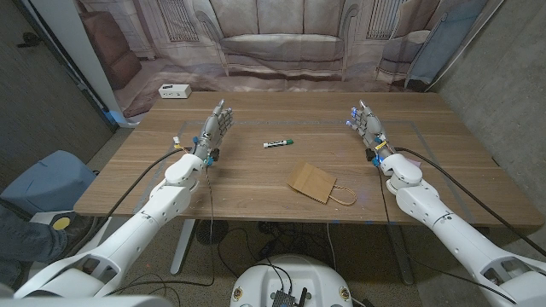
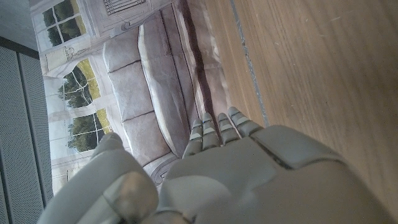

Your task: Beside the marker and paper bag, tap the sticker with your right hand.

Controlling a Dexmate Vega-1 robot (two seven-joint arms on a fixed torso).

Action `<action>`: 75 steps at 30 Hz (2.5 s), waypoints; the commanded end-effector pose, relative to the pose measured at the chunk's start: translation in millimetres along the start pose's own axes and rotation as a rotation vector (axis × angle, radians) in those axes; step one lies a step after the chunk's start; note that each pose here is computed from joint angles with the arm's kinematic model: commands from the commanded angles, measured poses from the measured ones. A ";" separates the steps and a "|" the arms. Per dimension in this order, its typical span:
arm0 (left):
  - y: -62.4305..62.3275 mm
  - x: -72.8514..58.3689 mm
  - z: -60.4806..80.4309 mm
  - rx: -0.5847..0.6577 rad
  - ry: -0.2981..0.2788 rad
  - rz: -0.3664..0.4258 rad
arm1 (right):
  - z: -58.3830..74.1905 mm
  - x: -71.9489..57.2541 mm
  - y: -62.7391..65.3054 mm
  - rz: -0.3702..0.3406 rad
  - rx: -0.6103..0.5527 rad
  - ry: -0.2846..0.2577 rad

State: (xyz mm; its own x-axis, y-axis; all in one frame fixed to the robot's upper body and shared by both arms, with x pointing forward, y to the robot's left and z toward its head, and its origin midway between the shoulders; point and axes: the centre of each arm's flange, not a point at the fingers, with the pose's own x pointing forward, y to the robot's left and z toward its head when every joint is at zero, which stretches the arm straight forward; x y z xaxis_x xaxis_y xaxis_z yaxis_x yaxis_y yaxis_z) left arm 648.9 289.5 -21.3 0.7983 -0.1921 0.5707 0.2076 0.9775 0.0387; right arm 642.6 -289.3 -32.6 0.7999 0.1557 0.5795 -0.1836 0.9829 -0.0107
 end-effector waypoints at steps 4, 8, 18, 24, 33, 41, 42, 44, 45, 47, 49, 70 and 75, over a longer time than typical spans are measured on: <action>-4.1 -4.7 12.0 0.025 -0.028 -0.032 | 4.0 -16.5 0.6 -0.014 -0.024 -0.041; -5.1 -3.4 13.1 -0.033 -0.031 -0.092 | 5.2 -18.4 -1.0 -0.025 -0.025 -0.042; -6.8 -7.5 19.9 0.000 -0.041 -0.096 | 11.0 -17.7 -8.1 -0.004 -0.045 -0.075; -7.9 -12.8 28.8 0.035 -0.048 -0.076 | 13.4 -21.5 -13.9 -0.001 -0.037 -0.088; -10.2 -13.3 32.3 0.011 -0.055 -0.074 | 16.3 -26.2 -17.2 0.035 -0.021 -0.092; -19.7 -9.1 30.8 -0.031 -0.070 -0.127 | 23.1 -28.2 -28.0 0.073 -0.003 -0.094; -19.7 -9.2 31.0 -0.018 -0.070 -0.124 | 24.1 -28.9 -29.4 0.076 -0.011 -0.090; -19.9 -10.5 31.5 -0.002 -0.079 -0.122 | 24.7 -31.8 -31.2 0.074 -0.005 -0.081; -20.1 -11.6 31.7 -0.001 -0.083 -0.121 | 24.7 -32.9 -31.1 0.079 -0.006 -0.077; -20.7 -14.4 32.5 0.000 -0.084 -0.124 | 25.4 -35.4 -30.8 0.071 -0.006 -0.074; -21.1 -18.1 34.2 0.012 -0.079 -0.109 | 26.9 -37.3 -30.3 0.076 -0.012 -0.073; -30.8 -23.1 35.0 0.000 -0.095 -0.071 | 37.6 -60.8 -44.2 0.046 -0.073 -0.136; -35.1 -21.8 38.0 0.040 -0.100 -0.073 | 40.0 -72.0 -52.1 0.028 -0.078 -0.137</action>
State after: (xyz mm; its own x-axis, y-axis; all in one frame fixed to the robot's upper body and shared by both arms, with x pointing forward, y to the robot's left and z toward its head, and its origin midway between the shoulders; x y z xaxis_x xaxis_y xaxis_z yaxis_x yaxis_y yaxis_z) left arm 605.3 269.4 -6.5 0.7217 -0.2564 0.6429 0.2746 0.9587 0.0741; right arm 587.0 -339.9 -35.5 0.7114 0.1966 0.6747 -0.1880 0.9783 -0.0868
